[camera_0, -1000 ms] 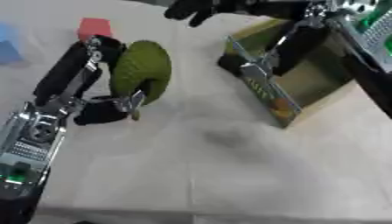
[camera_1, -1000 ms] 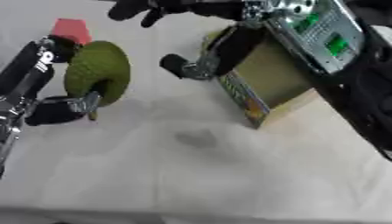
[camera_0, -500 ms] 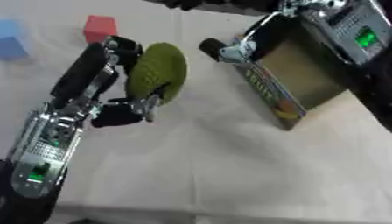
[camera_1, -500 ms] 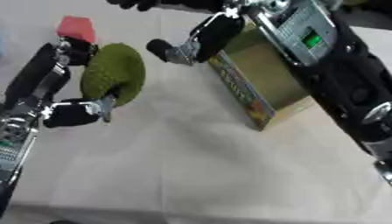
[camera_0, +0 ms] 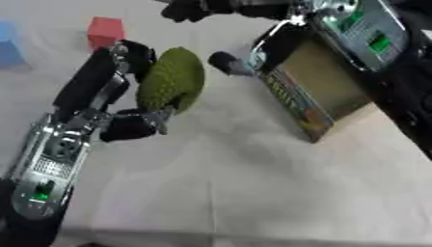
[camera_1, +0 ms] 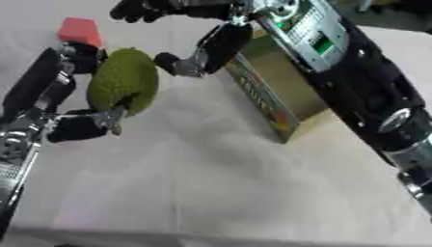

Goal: Pick up the objects with one hand, pass them to the other hand, and then place them into the box on the other side of the table.

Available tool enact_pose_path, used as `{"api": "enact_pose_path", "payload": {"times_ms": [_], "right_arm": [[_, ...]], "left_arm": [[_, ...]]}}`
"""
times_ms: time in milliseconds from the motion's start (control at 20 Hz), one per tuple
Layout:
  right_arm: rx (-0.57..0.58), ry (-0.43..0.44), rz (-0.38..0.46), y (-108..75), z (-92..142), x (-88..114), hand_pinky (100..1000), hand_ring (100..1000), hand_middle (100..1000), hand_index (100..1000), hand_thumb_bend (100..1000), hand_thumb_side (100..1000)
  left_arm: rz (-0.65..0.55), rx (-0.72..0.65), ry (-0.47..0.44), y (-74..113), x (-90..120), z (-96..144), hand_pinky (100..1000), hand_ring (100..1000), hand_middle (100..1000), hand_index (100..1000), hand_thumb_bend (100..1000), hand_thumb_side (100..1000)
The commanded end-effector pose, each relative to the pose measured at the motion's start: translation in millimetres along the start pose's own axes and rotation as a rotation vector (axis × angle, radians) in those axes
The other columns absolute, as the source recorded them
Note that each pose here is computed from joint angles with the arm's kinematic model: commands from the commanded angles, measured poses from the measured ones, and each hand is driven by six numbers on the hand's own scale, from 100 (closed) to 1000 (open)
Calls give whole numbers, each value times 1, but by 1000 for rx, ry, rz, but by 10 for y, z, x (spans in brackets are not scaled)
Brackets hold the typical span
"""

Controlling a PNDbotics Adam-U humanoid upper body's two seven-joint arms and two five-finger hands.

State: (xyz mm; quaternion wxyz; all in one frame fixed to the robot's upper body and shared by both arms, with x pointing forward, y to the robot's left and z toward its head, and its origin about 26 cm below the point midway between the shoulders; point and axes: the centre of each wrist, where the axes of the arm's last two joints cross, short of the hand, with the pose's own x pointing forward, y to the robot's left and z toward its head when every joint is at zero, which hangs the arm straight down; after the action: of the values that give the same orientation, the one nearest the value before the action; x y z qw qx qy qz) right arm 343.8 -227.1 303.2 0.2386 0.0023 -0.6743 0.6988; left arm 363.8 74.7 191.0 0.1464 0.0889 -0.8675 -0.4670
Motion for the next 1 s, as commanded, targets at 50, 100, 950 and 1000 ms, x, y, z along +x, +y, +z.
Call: {"api": "enact_pose_path", "payload": {"times_ms": [50, 100, 950, 1000], "right_arm": [[42, 0, 18, -58, 32, 54, 1000, 1000, 1000, 1000, 100, 284], [55, -2, 13, -58, 29, 57, 1000, 1000, 1000, 1000, 100, 282], [106, -4, 12, -7, -57, 32, 1000, 1000, 1000, 1000, 100, 277], [107, -5, 14, -4, -65, 29, 1000, 1000, 1000, 1000, 100, 277]], "left_arm": [[-23, 28, -19, 69, 19, -61, 380, 386, 351, 385, 100, 245], [-25, 30, -18, 67, 17, -62, 380, 386, 351, 385, 100, 243], [-24, 44, -70, 26, 111, -159, 382, 386, 350, 395, 100, 235], [-23, 43, -74, 23, 118, -165, 382, 386, 349, 394, 100, 236]]}}
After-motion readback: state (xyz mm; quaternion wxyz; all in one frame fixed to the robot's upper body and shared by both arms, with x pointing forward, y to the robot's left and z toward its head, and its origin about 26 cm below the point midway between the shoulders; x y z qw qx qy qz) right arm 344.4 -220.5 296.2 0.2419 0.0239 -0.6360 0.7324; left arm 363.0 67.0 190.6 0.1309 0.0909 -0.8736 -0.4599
